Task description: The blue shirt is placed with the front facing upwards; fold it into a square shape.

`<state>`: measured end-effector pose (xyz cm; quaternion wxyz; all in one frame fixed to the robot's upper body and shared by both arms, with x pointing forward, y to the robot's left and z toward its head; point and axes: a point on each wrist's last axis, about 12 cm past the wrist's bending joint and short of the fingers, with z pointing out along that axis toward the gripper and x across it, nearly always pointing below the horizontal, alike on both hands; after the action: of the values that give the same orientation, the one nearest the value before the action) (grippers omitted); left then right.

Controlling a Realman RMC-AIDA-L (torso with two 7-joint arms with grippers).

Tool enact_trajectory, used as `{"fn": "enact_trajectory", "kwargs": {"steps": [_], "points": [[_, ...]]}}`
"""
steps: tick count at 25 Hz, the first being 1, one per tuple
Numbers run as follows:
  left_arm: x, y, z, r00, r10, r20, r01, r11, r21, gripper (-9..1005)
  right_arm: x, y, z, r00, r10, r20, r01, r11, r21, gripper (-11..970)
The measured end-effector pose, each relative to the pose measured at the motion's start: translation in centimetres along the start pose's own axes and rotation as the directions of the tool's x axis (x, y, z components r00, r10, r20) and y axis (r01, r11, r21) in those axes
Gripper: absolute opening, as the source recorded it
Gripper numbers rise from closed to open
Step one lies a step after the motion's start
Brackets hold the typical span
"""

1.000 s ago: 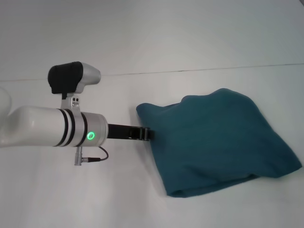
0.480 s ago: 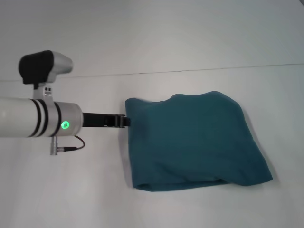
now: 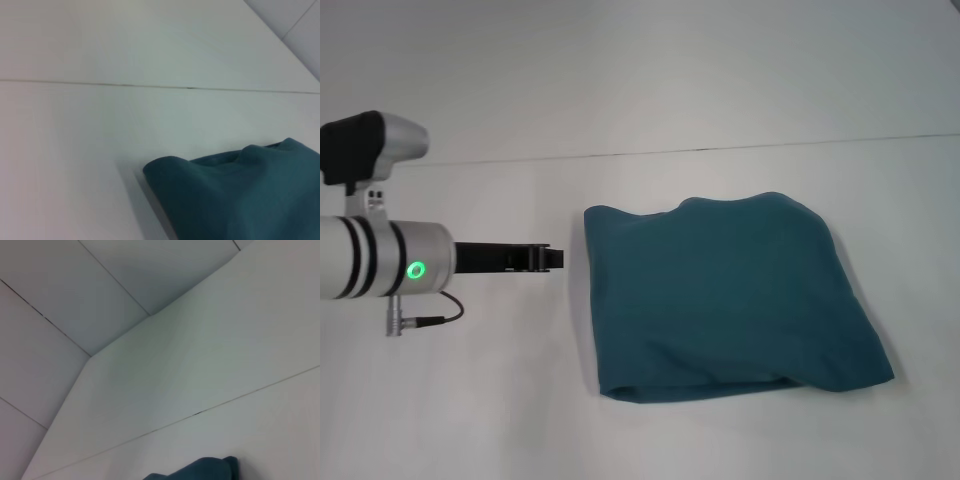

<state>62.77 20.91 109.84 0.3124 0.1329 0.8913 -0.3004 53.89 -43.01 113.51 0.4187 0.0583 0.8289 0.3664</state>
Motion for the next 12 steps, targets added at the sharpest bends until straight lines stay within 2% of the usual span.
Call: {"fn": "enact_trajectory", "kwargs": {"steps": [6, 12], "points": [[0.3, 0.0, -1.2, 1.0, -0.002, 0.018, 0.001, 1.0, 0.017, 12, 0.2, 0.0, 0.2, 1.0, -0.007, 0.0, 0.007, 1.0, -0.001, 944], [0.6, -0.5, -1.7, 1.0, 0.025, 0.001, -0.025, 0.998, 0.059, 53, 1.1, 0.3, 1.1, 0.997, -0.072, -0.004, 0.072, 0.997, -0.02, 944]]}}
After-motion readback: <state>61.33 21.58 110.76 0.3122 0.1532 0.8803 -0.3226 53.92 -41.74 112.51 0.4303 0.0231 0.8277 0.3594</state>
